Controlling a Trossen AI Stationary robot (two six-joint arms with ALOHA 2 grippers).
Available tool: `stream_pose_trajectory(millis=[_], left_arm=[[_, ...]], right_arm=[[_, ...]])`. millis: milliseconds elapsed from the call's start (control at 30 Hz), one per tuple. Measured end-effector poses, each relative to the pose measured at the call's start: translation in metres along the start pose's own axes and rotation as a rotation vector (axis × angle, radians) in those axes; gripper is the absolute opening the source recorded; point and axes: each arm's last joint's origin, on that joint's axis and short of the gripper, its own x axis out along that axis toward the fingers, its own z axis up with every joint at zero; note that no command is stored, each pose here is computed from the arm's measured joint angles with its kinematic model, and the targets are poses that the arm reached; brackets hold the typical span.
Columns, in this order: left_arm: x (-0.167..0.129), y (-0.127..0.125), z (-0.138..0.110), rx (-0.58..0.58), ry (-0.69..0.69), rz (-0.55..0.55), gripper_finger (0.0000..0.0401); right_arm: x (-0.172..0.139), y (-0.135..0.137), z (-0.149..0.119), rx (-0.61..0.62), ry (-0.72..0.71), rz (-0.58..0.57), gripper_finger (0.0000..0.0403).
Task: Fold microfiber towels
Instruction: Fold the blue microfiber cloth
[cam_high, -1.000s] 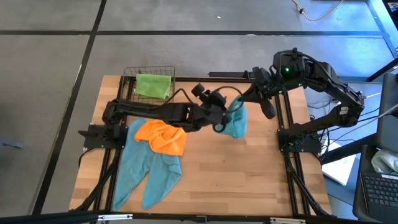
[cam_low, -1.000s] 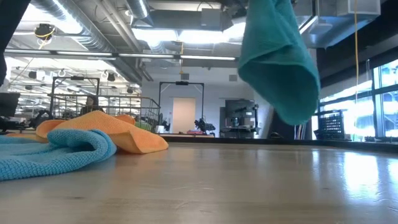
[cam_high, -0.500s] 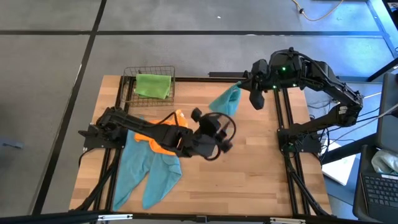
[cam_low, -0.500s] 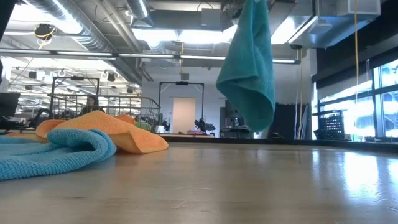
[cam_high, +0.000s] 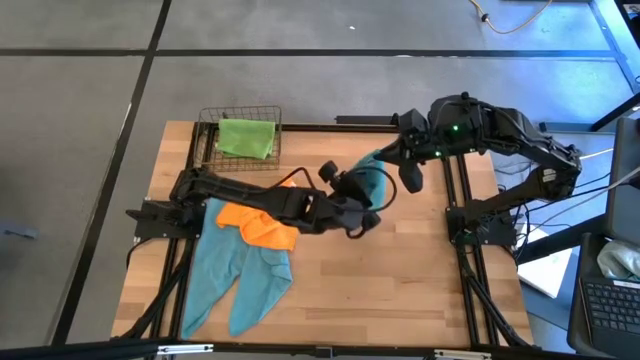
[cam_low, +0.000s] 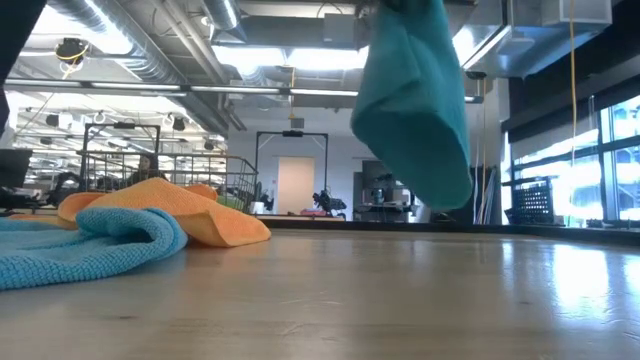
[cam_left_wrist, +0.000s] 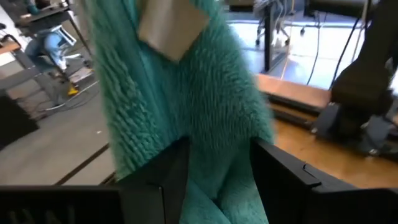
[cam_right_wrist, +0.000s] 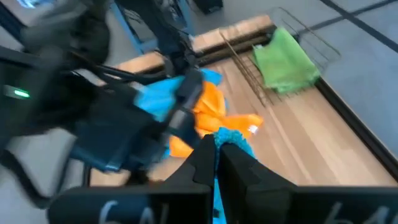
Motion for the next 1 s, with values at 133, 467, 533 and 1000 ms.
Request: stream_pose_trajectory(millis=[133, 467, 533, 1000], left_arm=[[-0.001, 0.002, -0.007, 0.04, 0.045, 0.013, 0.0163], [-0.017, 0.0, -0.025, 0.174, 0.138, 0.048, 0.0163], [-0.017, 0.0, -0.026, 0.182, 0.141, 0.051, 0.0163], [-0.025, 0.015, -0.017, 0.216, 0.12, 0.134, 0.0163]], right_arm=[[0.001, 0.011, 0.002, -0.019, -0.037, 0.052, 0.0012], [0.0, 0.026, -0.003, -0.039, -0.031, 0.071, 0.0012], [0.0, 0.028, -0.004, -0.044, -0.029, 0.077, 0.0012], [0.0, 0.031, -0.014, -0.122, 0.062, 0.072, 0.0012]])
